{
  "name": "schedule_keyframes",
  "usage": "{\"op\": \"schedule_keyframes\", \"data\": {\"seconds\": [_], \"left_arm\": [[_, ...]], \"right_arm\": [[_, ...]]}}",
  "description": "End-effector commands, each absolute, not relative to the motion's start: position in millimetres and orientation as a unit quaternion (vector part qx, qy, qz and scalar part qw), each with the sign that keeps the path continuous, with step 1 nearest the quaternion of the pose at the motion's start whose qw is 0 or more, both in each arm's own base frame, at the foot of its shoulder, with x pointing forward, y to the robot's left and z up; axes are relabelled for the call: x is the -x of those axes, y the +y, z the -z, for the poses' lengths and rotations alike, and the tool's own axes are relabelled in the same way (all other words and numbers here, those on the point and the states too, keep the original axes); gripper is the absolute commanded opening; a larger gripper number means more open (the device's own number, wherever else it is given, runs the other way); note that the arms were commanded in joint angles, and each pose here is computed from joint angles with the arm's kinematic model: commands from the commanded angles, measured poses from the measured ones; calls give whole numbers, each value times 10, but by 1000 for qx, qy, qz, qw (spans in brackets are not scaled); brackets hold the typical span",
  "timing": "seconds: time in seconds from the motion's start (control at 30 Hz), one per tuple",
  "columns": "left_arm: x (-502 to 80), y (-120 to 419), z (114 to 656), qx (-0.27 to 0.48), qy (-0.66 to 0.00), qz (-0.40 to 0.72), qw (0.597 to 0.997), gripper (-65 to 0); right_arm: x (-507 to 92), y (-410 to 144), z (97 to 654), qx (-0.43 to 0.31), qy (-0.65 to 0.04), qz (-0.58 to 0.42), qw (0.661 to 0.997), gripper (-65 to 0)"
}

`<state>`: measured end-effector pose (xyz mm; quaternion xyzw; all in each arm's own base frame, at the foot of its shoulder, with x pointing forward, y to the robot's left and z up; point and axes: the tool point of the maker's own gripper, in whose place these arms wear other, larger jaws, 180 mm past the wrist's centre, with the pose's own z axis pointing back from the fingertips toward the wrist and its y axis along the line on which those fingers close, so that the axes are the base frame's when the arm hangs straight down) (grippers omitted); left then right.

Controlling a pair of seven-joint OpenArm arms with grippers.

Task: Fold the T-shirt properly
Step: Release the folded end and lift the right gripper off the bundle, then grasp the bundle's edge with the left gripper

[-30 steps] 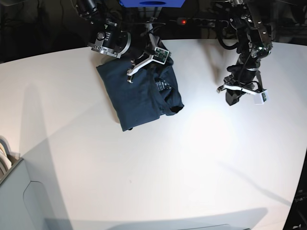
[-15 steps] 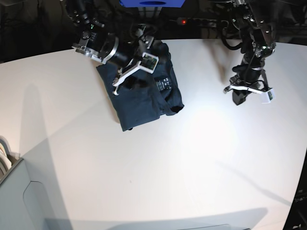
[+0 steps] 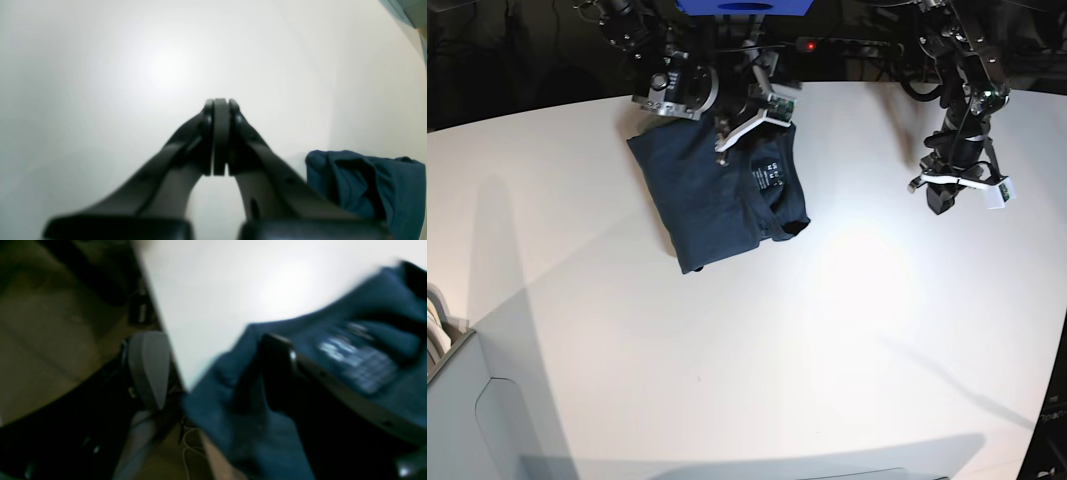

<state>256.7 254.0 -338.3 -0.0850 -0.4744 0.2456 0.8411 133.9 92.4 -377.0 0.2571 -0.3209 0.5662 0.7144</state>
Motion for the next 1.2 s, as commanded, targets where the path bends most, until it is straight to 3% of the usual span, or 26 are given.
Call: {"op": "schedule_keyframes", "data": {"seconds": [0.0,0.23,0.47,0.9,1.17], "left_arm": [[-2620,2553,3254,85,-495,-237,832,-650],[-2600,2565,3219,82,-498,-235,831,-650],[-2489,2729,3106,58,-510,-245,822,-650],[-2153,2983,3196,20,-489,-268,830,-650],[-2094,3005,3136,67,-499,-306,808,-650]], "right_arm": [[-1332,1021,3633,-274,-341,-569,696,-236],[-1652,893,3189,-231,-412,-573,670,-237],[-2455,578,2923,-172,-479,-482,713,-234],[-2864,998,3649,-238,-387,-464,760,-234],[-2440,1532,3664,-275,-359,-535,713,-234]]}}
